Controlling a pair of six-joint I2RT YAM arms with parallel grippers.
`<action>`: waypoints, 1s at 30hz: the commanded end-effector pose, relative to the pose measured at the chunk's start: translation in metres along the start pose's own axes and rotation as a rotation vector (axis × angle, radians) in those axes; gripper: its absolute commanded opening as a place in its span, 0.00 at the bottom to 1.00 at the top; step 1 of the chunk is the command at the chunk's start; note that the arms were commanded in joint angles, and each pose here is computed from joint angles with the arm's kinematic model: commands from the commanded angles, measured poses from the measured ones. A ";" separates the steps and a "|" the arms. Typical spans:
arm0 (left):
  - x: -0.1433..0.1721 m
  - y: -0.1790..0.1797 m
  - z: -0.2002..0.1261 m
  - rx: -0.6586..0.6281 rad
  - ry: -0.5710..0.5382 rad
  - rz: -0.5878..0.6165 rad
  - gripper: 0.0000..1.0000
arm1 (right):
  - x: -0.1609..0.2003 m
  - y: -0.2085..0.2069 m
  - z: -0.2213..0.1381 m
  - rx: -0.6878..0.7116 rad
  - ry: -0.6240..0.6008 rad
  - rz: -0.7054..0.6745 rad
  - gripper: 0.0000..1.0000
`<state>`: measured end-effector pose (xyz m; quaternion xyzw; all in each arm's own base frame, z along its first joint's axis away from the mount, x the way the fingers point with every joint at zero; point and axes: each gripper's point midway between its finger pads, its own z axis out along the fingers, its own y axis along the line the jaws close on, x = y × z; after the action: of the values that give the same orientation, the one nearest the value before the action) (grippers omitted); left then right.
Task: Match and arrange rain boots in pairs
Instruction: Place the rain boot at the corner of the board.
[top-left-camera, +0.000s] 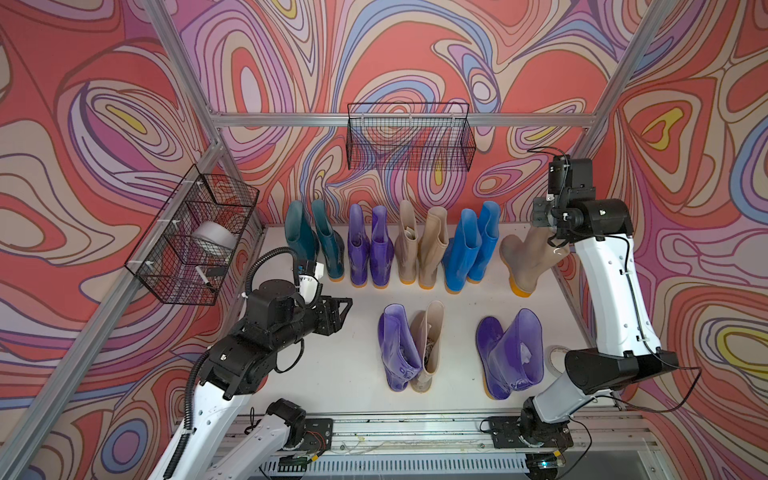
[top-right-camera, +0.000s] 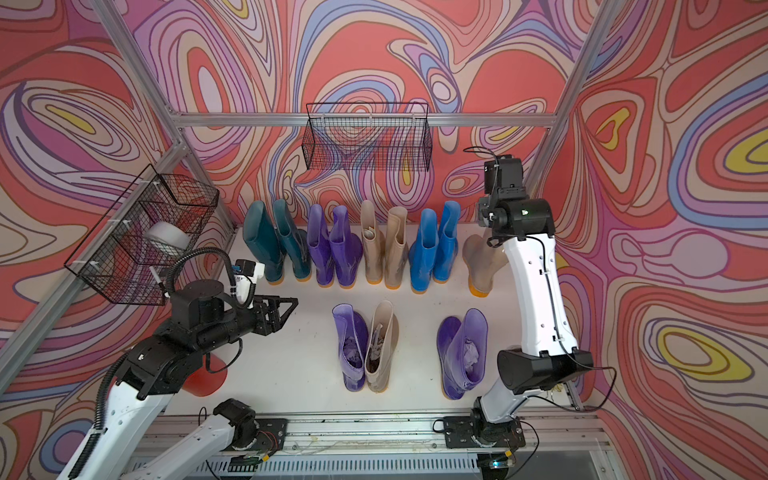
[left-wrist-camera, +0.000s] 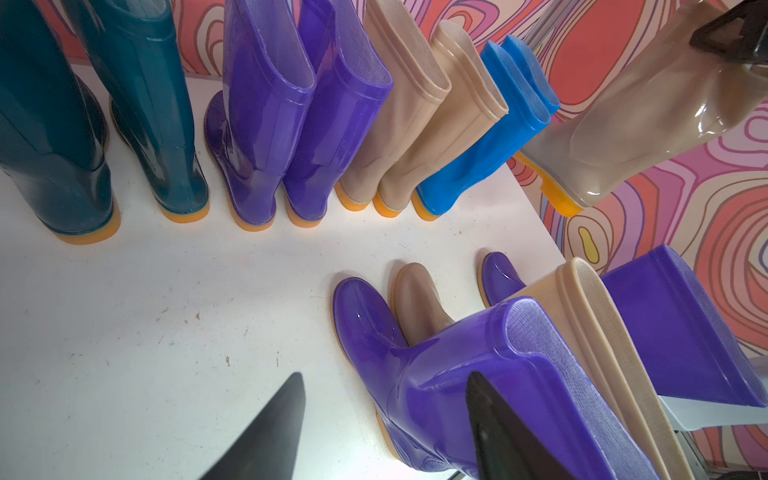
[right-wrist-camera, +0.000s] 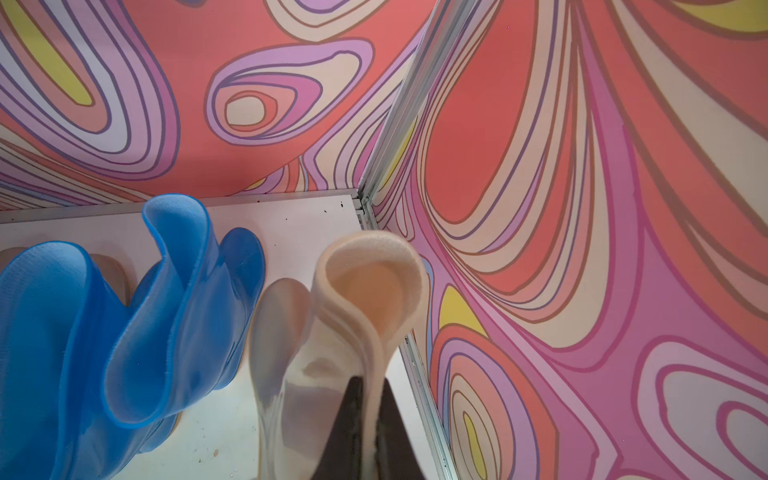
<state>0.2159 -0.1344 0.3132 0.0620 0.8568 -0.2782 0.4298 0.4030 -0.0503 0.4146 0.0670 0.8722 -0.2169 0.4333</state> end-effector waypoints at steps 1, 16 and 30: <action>0.003 0.004 0.001 -0.022 0.015 0.004 0.64 | -0.025 -0.017 -0.015 0.030 -0.113 0.094 0.00; 0.010 0.006 0.011 -0.015 0.037 -0.004 0.64 | 0.000 -0.004 0.028 -0.025 -0.027 0.112 0.00; 0.011 0.008 0.018 -0.017 0.040 -0.016 0.64 | 0.010 0.017 0.069 -0.085 -0.038 0.163 0.00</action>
<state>0.2216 -0.1365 0.2915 0.0587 0.8725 -0.2677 0.4045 0.4326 -0.0664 0.3278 0.0967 0.9021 -0.1595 0.3893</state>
